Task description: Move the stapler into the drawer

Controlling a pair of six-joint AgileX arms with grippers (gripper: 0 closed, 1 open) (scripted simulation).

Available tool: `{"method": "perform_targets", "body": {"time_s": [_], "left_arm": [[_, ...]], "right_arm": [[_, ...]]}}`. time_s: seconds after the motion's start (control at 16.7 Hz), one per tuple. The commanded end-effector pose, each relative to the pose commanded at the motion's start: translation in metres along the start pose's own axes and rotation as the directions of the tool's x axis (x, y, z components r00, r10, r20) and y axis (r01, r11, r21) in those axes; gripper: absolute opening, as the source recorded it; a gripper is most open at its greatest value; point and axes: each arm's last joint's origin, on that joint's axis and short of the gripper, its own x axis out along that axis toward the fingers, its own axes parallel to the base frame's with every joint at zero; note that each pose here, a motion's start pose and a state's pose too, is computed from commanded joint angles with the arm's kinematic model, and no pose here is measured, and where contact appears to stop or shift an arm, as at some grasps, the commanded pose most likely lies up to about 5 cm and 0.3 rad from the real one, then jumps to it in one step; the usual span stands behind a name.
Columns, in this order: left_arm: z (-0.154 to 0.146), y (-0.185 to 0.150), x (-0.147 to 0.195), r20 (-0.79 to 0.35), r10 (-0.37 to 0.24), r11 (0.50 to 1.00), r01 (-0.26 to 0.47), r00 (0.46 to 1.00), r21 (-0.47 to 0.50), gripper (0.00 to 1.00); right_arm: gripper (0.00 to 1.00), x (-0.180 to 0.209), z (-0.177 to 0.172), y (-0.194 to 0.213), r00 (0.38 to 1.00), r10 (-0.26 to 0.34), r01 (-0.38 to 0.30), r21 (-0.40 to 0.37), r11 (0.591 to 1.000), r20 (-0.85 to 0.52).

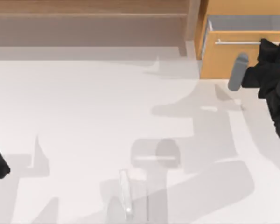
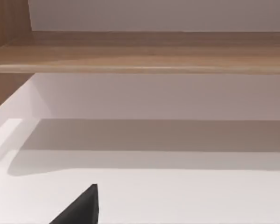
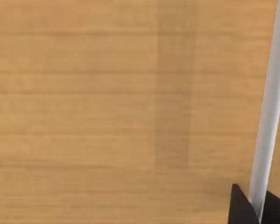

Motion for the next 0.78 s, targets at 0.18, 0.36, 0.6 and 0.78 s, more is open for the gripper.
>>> {"method": "perform_targets", "body": {"time_s": [0.18, 0.36, 0.6, 0.78], "left_arm": [[0.000, 0.000, 0.000, 0.000, 0.000, 1.000, 0.000, 1.000, 0.000, 1.00], [0.000, 0.000, 0.000, 0.000, 0.000, 1.000, 0.000, 1.000, 0.000, 1.00], [0.000, 0.000, 0.000, 0.000, 0.000, 1.000, 0.000, 1.000, 0.000, 1.00], [0.000, 0.000, 0.000, 0.000, 0.000, 1.000, 0.000, 1.000, 0.000, 1.00]], "right_arm": [[0.00, -0.002, 0.000, 0.000, 1.000, -0.002, 0.002, 0.001, 1.000, 0.000], [0.00, -0.004, -0.001, 0.000, 1.000, -0.002, 0.002, 0.002, 1.000, -0.002], [0.00, -0.030, -0.001, 0.000, 1.000, -0.003, 0.003, 0.006, 1.000, -0.009], [0.00, -0.053, -0.001, 0.001, 1.000, 0.001, -0.001, 0.004, 1.000, -0.007]]}}
